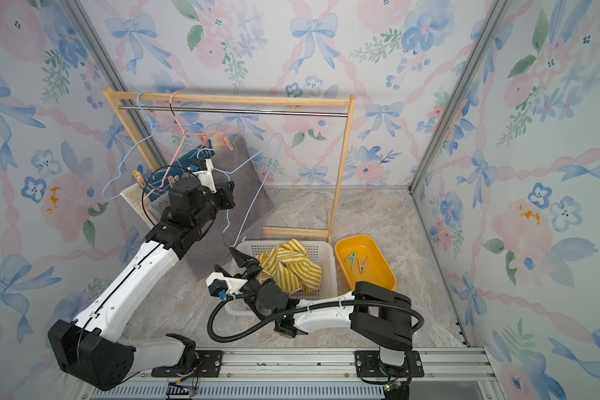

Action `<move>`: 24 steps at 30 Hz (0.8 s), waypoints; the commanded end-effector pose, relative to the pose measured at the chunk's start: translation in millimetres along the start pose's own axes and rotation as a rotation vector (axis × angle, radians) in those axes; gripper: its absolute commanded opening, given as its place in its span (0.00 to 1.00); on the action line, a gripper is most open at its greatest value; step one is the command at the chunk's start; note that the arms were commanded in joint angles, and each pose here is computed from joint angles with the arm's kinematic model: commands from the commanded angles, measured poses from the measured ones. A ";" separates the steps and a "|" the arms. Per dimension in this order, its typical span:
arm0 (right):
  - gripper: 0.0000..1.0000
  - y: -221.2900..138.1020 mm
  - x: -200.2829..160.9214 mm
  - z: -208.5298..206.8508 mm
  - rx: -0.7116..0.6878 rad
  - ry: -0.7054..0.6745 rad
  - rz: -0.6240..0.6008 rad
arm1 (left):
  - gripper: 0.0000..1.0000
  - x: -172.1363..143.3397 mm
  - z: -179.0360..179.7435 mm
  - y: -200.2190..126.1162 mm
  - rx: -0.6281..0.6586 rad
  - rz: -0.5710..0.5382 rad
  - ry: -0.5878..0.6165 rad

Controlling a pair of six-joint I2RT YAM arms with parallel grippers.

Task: Remove the clothespins securing towels to the hanger
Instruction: Place the hanger on the clothesline.

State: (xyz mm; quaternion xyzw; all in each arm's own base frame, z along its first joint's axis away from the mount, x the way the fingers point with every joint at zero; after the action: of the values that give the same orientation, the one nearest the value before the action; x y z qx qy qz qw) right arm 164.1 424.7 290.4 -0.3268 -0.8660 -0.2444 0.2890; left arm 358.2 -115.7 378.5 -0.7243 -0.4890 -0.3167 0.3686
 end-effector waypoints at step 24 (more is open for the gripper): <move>0.53 31.8 -45.6 -5.2 -0.207 0.111 0.143 | 0.00 2.6 -11.5 5.3 0.050 -0.012 -0.002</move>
State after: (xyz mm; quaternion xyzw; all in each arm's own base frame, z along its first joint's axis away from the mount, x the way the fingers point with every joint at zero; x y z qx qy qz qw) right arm 210.5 427.5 264.2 -0.4007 -0.8141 -0.2863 0.3078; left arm 366.4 -123.5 369.5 -0.7086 -0.4948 -0.3003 0.4036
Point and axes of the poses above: each gripper's point midway between its finger pads, its own y axis out along the fingers, its own z axis along the line the jaws close on, x = y × z, the point moved 6 cm from there along -y, back along the fingers, and after that the axes turned 11 degrees about -y, right-handed, at the moved point
